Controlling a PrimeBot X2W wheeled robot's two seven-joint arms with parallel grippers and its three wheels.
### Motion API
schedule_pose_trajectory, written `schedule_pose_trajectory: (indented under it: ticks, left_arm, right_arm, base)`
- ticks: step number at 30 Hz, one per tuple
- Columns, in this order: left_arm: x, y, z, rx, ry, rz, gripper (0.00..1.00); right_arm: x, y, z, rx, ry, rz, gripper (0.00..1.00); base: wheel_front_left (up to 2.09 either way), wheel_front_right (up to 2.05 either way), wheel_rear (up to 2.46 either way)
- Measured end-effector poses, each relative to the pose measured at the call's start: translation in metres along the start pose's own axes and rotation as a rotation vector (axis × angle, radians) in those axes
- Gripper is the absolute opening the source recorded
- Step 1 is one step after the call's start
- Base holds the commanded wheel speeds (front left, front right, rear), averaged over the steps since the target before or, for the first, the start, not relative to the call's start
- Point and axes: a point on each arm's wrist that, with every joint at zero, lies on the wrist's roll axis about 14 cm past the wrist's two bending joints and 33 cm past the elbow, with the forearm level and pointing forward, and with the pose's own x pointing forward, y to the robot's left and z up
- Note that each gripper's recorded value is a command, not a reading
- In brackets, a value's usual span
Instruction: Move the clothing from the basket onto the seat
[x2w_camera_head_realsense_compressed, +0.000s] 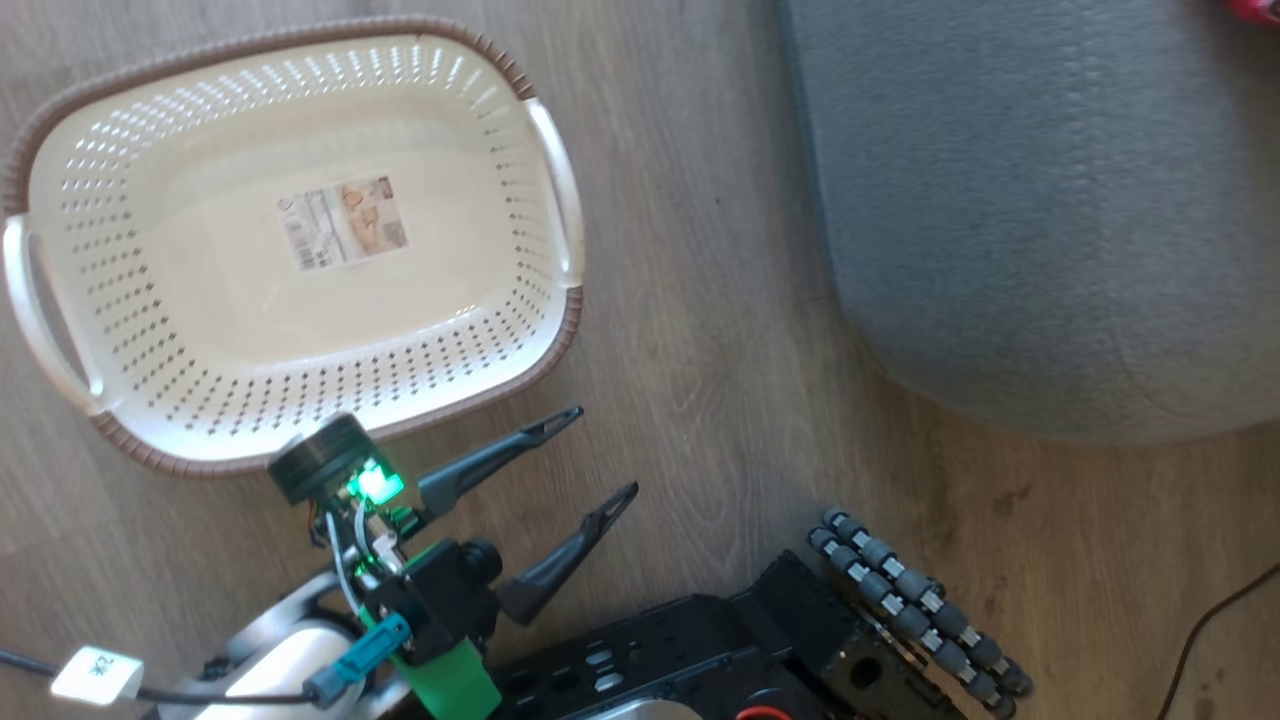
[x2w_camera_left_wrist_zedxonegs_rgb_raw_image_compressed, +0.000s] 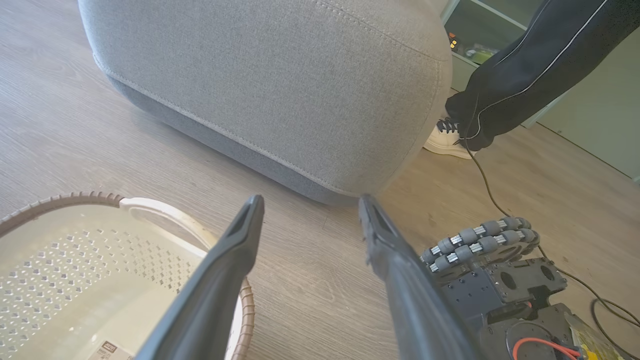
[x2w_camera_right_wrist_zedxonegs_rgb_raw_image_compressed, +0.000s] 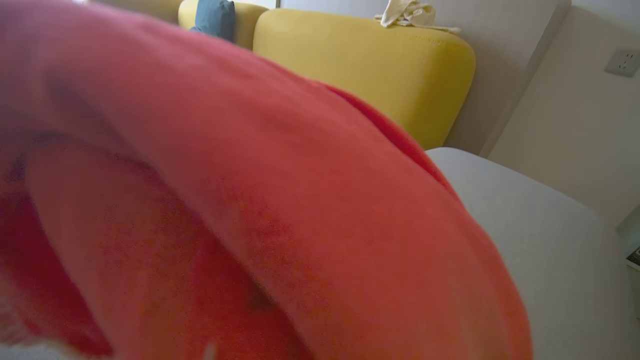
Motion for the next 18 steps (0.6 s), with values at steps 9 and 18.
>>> schedule_pose_trajectory:
  ticks: [9, 18]
  left_arm:
    - [-0.003, 0.011, -0.002, -0.022, -0.004, 0.047, 1.0]
    - [0.0, 0.012, 0.005, -0.01, -0.02, 0.054, 1.0]
  right_arm:
    - [-0.009, 0.035, -0.097, -0.015, 0.34, 0.065, 0.0]
    - [-0.014, 0.051, -0.108, -0.036, 0.41, 0.118, 0.0]
  base:
    - [0.0, 0.0, 0.0]
    - [0.0, 0.0, 0.0]
